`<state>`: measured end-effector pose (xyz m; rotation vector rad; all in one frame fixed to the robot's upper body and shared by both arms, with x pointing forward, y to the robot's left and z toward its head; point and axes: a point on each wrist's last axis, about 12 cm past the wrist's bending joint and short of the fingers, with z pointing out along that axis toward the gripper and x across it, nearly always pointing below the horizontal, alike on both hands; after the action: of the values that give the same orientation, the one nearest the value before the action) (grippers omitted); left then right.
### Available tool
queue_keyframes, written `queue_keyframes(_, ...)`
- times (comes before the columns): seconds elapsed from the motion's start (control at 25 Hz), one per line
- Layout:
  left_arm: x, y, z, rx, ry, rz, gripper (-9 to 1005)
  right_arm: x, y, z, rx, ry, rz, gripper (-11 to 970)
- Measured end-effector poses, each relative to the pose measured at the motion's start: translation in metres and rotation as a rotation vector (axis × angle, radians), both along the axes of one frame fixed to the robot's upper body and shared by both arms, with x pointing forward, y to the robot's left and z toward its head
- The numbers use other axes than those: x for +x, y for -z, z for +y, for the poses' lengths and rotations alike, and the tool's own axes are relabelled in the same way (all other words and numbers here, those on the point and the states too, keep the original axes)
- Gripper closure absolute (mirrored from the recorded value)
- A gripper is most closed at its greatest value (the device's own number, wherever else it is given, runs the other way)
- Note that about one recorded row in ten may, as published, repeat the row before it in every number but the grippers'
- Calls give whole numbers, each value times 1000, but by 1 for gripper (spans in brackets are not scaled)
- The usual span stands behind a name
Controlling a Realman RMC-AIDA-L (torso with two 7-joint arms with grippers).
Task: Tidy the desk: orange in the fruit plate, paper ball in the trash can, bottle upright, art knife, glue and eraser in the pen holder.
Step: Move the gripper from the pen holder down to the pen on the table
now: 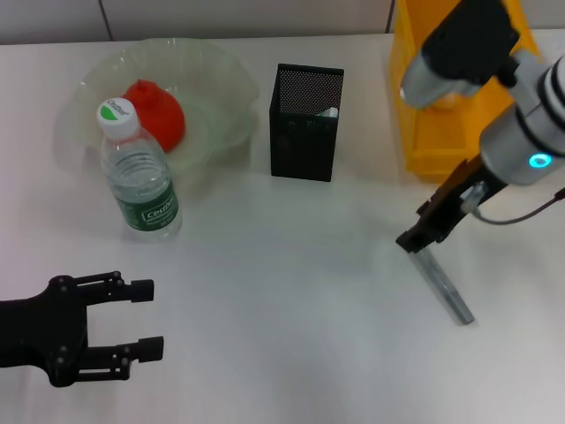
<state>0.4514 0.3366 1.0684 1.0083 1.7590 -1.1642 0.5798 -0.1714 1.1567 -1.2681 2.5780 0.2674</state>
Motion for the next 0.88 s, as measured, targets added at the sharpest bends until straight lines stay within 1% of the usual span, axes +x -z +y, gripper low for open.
queue_keyframes(0.04, 0, 0, 0, 0, 0, 0, 224, 1, 8, 1, -7, 3, 9, 425)
queue_keyframes(0.08, 1, 0, -1, -1, 2, -1, 223, 1, 8, 1, -7, 3, 9, 425)
queue_keyframes(0.44, 0, 1, -2, -3, 1, 4, 224, 4, 31, 7, -34, 13, 30, 428)
queue_keyframes(0.68, -2, 4, -2, 6, 5, 17, 223, 6, 36, 9, -46, 12, 40, 555)
queue_keyframes(0.88, -2, 4, -3, 5, 5, 15, 224, 6, 36, 9, -48, 12, 42, 613)
